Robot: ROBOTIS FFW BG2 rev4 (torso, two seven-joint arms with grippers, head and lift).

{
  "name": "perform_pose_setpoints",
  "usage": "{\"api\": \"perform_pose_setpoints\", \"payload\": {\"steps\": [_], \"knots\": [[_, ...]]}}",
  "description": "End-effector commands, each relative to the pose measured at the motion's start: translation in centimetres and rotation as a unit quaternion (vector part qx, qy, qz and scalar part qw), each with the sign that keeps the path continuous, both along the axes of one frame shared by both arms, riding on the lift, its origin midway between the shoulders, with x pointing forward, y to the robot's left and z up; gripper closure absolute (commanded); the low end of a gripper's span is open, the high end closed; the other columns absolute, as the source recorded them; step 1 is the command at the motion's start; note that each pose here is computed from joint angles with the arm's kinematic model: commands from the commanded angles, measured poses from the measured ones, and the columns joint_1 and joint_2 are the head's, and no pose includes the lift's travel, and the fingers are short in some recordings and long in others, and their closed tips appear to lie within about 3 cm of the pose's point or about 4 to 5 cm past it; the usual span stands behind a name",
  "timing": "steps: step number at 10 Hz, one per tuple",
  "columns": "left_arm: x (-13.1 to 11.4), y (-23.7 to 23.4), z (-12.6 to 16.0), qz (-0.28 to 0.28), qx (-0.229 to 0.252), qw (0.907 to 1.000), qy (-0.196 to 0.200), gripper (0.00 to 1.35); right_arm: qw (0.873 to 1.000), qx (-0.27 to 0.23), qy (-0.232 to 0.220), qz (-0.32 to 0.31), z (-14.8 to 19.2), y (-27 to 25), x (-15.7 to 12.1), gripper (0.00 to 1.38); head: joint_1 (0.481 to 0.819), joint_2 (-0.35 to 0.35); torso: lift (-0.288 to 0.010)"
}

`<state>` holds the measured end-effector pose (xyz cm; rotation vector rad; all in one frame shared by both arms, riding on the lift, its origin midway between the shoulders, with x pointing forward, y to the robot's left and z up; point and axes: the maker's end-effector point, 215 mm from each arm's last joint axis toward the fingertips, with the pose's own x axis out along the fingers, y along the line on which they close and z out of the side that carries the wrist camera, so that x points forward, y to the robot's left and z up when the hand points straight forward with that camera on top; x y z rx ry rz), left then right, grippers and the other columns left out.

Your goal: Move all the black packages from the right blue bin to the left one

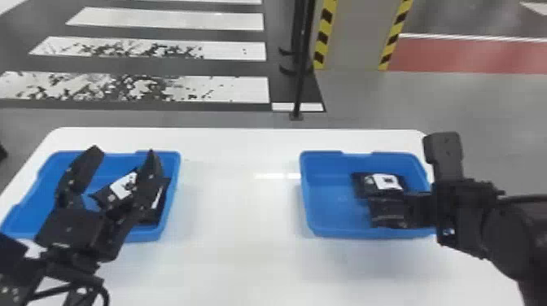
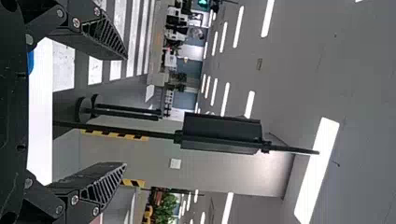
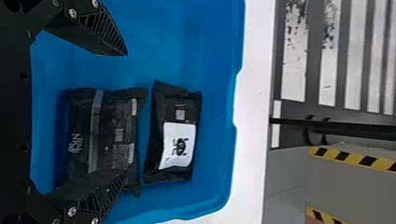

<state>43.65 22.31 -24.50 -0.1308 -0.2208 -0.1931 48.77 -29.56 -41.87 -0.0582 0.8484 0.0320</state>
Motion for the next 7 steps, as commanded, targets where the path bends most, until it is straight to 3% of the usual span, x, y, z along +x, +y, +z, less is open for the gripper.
{"api": "perform_pose_setpoints", "payload": {"steps": [1,3,7], "knots": [[0.0,-0.1,-0.1,-0.001,0.000,1.0000,0.000,0.25,0.999,-0.014,0.048,-0.015,-1.7,-1.1,-1.5,0.15,0.695,-0.086,-0.140],[0.0,-0.1,-0.1,-0.001,0.001,1.0000,0.000,0.24,0.997,-0.020,0.079,-0.015,-2.9,-1.5,-0.9,0.15,0.695,-0.105,-0.140],[-0.1,-0.1,0.0,-0.001,0.001,1.0000,-0.002,0.25,0.995,-0.027,0.097,-0.015,-3.7,-1.9,0.0,0.15,0.695,-0.109,-0.140]]}}
